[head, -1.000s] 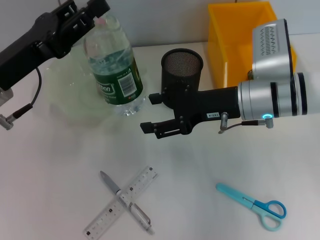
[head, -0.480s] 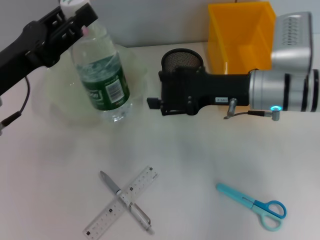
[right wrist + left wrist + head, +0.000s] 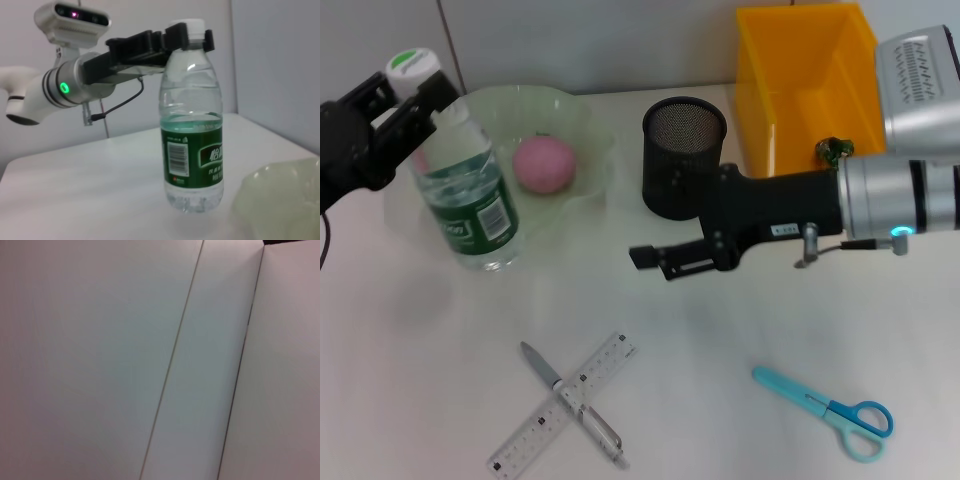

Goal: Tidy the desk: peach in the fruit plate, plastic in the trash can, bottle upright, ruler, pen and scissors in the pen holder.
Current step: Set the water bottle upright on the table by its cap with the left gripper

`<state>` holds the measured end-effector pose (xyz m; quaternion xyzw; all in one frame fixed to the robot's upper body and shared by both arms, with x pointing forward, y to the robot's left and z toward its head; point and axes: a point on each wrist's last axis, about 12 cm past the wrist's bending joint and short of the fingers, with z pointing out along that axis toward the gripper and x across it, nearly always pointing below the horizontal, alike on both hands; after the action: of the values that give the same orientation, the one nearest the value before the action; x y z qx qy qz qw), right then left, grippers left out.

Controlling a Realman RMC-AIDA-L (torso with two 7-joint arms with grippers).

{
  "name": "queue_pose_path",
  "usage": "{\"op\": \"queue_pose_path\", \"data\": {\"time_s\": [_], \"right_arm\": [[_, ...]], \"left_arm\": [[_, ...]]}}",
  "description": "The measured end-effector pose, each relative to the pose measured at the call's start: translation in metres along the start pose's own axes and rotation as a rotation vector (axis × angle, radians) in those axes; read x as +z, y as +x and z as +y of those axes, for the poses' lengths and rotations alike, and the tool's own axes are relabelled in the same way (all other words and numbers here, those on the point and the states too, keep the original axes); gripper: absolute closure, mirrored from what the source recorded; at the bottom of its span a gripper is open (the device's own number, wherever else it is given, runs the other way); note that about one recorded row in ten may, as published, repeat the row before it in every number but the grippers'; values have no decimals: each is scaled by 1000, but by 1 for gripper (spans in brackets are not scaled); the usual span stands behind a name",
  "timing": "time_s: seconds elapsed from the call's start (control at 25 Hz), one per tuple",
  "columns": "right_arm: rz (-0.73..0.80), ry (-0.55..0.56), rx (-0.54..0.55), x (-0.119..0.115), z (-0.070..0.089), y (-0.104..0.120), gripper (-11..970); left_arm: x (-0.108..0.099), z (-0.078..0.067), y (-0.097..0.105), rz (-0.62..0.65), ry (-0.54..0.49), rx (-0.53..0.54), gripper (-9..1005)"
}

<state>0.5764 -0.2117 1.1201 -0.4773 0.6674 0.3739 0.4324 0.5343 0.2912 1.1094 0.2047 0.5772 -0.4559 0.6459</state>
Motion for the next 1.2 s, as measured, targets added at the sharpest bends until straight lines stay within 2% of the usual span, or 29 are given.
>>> {"op": "queue_pose_path", "data": {"time_s": [0.32,0.64,0.68,0.84,1.2], "right_arm": [[19,-8,25,-13,5,2,143],[39,-39,29,-14,9,5,143],[41,-48,28,-14,10,5,143],[47,-55,27,-14,11,5,143],[63,-59,24,-14,12,6,143]], "left_arm": [[-20,-1,12,19,-87,58,491],[-23,-1,18,28,-133,86,481],[-29,1,28,17,-207,97,480],[-33,1,36,3,-258,100,475],[-30,-2,45,4,-275,108,464]]}}
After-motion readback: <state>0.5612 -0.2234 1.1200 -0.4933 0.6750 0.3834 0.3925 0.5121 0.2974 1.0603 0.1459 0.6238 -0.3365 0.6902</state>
